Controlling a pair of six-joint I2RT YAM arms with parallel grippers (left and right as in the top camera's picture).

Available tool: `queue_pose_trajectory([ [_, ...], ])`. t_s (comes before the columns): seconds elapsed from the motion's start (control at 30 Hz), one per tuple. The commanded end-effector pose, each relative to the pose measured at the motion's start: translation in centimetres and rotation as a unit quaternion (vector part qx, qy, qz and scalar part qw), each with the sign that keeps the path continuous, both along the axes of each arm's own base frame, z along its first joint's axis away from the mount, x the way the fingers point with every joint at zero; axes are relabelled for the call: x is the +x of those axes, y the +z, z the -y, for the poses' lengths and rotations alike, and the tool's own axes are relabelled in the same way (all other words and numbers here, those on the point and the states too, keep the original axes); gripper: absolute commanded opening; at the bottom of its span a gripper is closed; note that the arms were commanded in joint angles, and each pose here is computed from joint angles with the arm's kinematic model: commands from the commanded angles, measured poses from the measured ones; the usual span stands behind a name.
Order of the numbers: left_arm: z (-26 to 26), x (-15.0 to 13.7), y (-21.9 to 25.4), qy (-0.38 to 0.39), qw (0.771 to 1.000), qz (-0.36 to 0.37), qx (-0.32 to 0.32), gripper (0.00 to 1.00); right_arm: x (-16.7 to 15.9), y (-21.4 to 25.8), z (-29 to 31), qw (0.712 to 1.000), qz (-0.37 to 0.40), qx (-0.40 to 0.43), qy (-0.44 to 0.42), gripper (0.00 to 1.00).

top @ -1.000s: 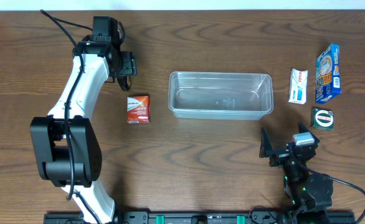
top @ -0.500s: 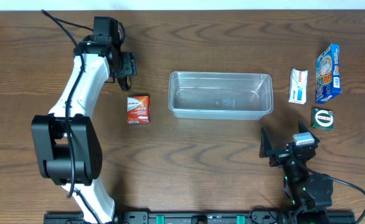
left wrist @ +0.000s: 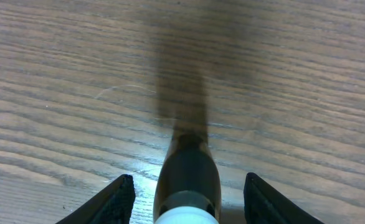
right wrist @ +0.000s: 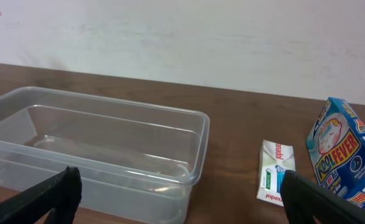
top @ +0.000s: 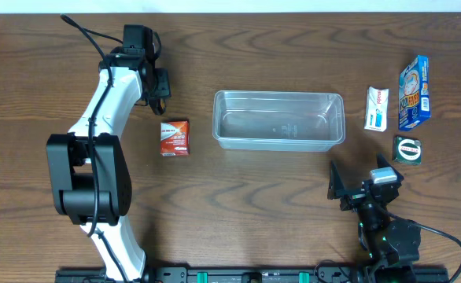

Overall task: Pack container
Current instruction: 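Lower the left gripper and close it around the bottle's cap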

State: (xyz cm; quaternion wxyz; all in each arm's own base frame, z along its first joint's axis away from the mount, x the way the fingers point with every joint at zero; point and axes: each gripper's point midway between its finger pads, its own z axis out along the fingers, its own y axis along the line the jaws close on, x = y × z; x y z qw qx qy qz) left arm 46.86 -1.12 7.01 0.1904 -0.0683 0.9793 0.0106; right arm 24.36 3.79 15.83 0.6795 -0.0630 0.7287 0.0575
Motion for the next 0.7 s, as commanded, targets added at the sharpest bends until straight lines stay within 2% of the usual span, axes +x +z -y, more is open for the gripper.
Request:
queue_pose_trajectory([
  [0.0, -1.2, 0.2, 1.3, 0.014, 0.999, 0.015, 0.027, 0.56, 0.0, 0.0, 0.4, 1.000, 0.001, -0.005, -0.007, 0.99],
  [0.37, -1.0, -1.3, 1.1, 0.010, 0.999, -0.013, 0.029, 0.56, 0.0, 0.0, 0.4, 1.000, 0.001, -0.005, -0.007, 0.99],
  [0.57, -0.9, -1.2, 1.2, 0.010, 0.999, -0.010, 0.028, 0.56, 0.0, 0.0, 0.4, 1.000, 0.001, -0.005, -0.007, 0.99],
  [0.67, -0.1, -1.0, 1.2, 0.002, 1.000, -0.007, 0.006, 0.56, 0.0, 0.0, 0.4, 1.000, 0.001, -0.005, -0.007, 0.99],
])
